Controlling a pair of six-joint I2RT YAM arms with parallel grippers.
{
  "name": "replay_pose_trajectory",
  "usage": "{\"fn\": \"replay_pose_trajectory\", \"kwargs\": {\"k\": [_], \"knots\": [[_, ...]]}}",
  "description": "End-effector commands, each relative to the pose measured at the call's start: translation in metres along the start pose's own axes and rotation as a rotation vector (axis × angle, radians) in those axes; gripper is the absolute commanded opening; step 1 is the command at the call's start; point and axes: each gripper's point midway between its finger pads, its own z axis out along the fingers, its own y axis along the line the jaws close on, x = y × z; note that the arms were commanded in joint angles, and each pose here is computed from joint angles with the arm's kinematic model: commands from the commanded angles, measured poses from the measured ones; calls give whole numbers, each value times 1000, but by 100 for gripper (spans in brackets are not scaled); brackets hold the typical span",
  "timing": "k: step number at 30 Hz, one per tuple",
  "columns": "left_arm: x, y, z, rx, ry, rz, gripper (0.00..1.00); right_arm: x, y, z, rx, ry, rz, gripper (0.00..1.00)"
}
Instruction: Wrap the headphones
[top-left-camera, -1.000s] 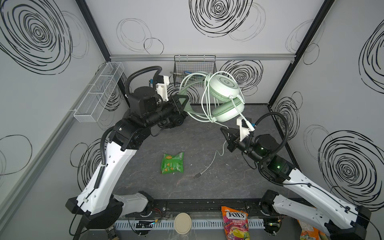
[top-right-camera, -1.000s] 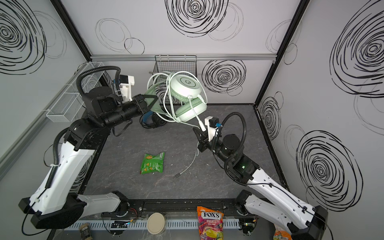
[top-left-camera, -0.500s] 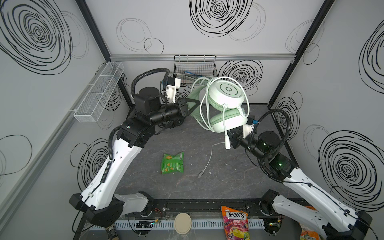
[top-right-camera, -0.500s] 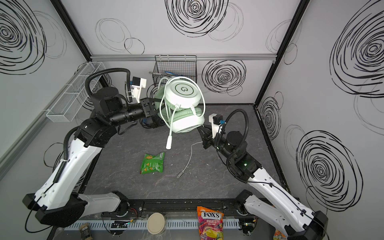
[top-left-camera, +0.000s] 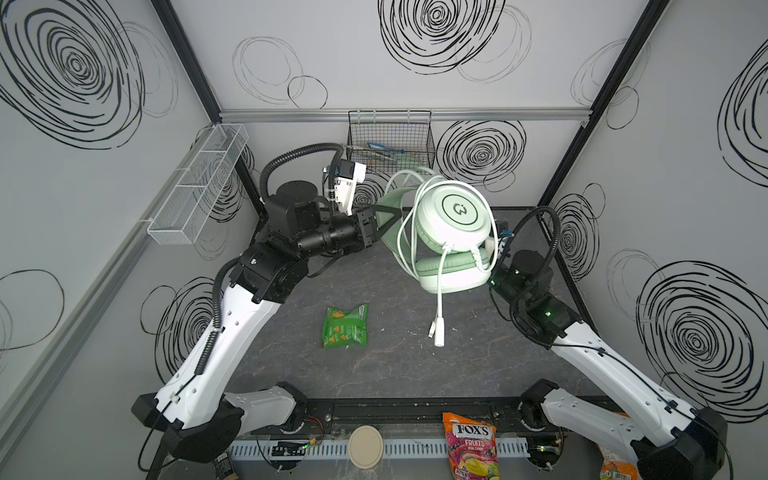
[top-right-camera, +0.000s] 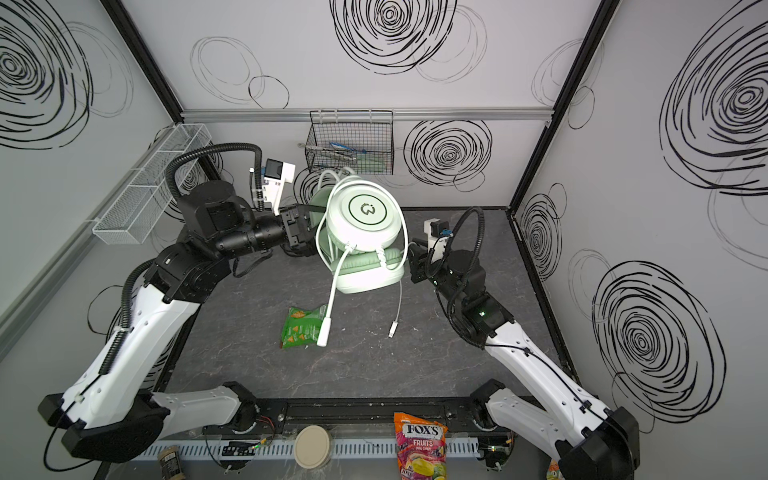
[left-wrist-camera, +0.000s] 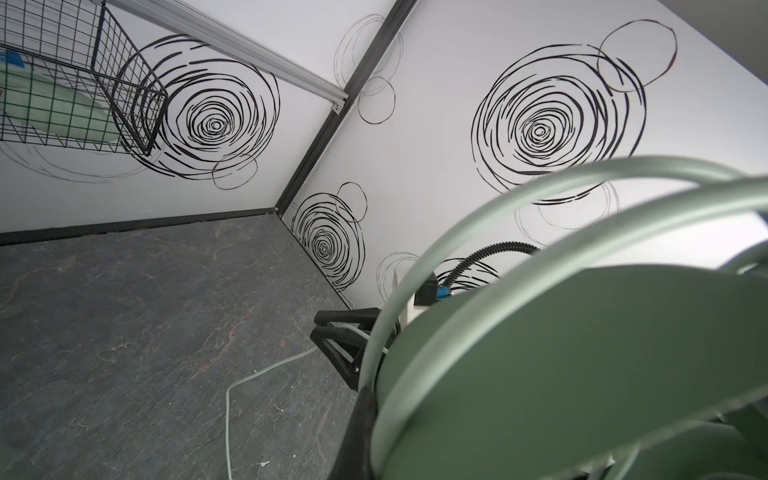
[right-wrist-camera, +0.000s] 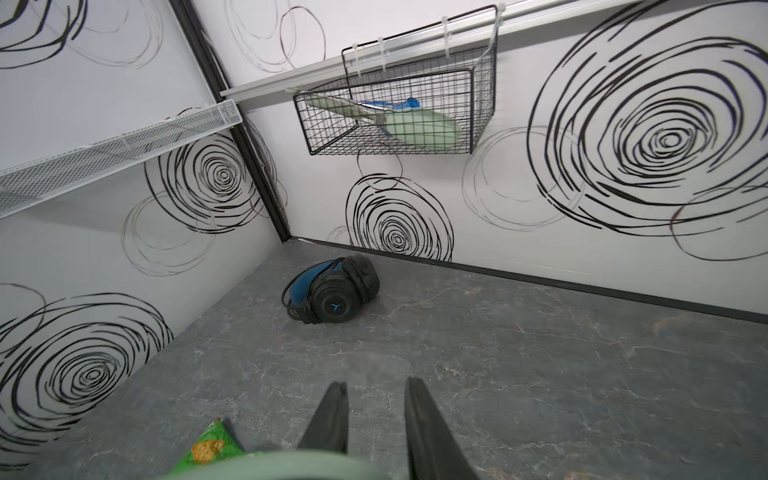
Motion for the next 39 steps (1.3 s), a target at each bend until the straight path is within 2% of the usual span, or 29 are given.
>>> {"fn": "replay_pose_trajectory", "kwargs": {"k": [1,14,16,18,20,21,24,29,35,39], "knots": [[-18,-45,-25,126,-79,100,0,-30,-5,5,-6,-92,43,28],[1,-31,-28,76,-32,79,0,-67,-17,28,-3,-173,90,22],[5,-25,-27,53,-21,78,0,-75,-17,26,0,-196,79,18],[12,-16,-25,20,-1,85,0,-87,-15,24,2,-213,46,7],[23,-1,-22,-52,29,115,0,-98,-16,24,24,-212,17,2],[31,15,-20,-128,54,135,0,-105,-17,24,38,-218,1,0],[54,50,-17,-292,124,190,0,-122,-16,25,65,-209,-66,0],[77,85,-16,-448,166,231,0,-137,-15,24,120,-177,-163,0],[87,117,-16,-649,193,333,0,-131,-1,20,183,-116,-289,0],[92,128,-9,-722,220,432,0,-117,18,18,204,-76,-406,0]]}}
